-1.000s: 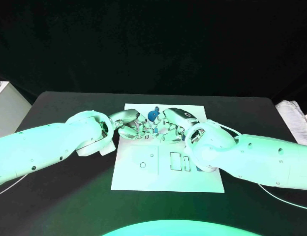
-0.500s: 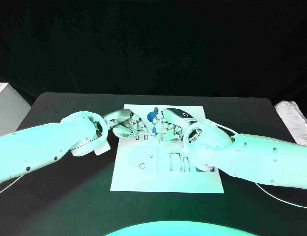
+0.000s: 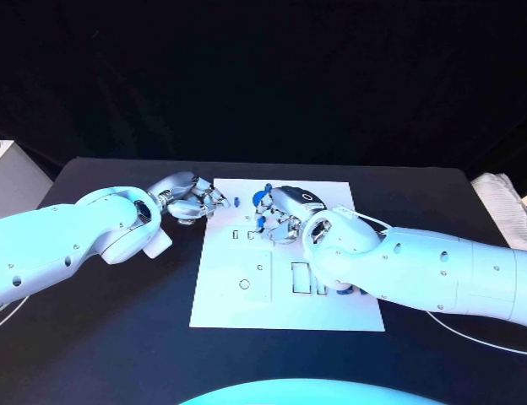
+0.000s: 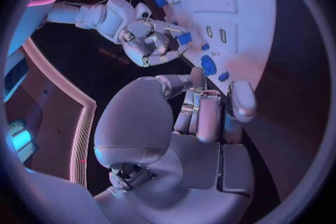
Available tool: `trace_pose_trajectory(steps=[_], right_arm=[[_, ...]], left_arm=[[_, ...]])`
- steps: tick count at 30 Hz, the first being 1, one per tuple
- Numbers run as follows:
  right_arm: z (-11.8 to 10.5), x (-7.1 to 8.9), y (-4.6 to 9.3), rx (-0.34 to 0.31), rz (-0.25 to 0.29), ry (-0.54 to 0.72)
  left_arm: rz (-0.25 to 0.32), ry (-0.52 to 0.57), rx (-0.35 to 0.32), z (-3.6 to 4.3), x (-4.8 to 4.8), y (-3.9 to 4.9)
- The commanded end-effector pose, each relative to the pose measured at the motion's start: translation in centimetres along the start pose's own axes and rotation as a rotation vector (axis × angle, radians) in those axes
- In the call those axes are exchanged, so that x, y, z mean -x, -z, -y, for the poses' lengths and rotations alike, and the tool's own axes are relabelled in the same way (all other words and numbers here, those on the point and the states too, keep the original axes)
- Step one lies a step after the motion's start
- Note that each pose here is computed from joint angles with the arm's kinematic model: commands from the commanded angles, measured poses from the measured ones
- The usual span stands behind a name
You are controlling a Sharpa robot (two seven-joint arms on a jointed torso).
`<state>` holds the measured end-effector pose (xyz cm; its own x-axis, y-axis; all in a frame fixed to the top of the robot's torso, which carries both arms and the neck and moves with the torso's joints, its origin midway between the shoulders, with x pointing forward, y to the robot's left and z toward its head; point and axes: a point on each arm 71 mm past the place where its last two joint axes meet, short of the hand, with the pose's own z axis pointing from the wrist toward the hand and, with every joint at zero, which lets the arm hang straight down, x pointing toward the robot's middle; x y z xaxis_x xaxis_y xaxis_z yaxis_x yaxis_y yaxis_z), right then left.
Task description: Assemble the parts on the task board
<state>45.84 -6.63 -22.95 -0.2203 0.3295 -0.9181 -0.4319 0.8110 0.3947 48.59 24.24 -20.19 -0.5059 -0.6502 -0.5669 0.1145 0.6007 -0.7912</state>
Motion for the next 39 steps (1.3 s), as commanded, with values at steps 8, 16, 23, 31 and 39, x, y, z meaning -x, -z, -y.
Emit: trace_pose_trajectory(steps=[8, 16, 23, 31, 39], right_arm=[[0.0, -1.3, -0.2, -0.041, -0.032, 0.073], [-0.1, -1.9, -0.3, -0.053, -0.049, 0.083], [-0.2, -2.1, -0.3, -0.053, -0.055, 0.084], [-0.1, -2.2, -0.3, -0.054, -0.058, 0.085], [-0.2, -2.4, -0.3, -0.053, -0.059, 0.085]], left_arm=[[0.114, 0.215, -0.015, 0.34, 0.95, 0.36], [0.121, 0.243, -0.018, 0.44, 0.96, 0.41], [0.112, 0.249, -0.019, 0.52, 0.82, 0.35], [0.106, 0.251, -0.017, 0.51, 0.77, 0.3], [0.099, 0.252, -0.015, 0.52, 0.7, 0.26]])
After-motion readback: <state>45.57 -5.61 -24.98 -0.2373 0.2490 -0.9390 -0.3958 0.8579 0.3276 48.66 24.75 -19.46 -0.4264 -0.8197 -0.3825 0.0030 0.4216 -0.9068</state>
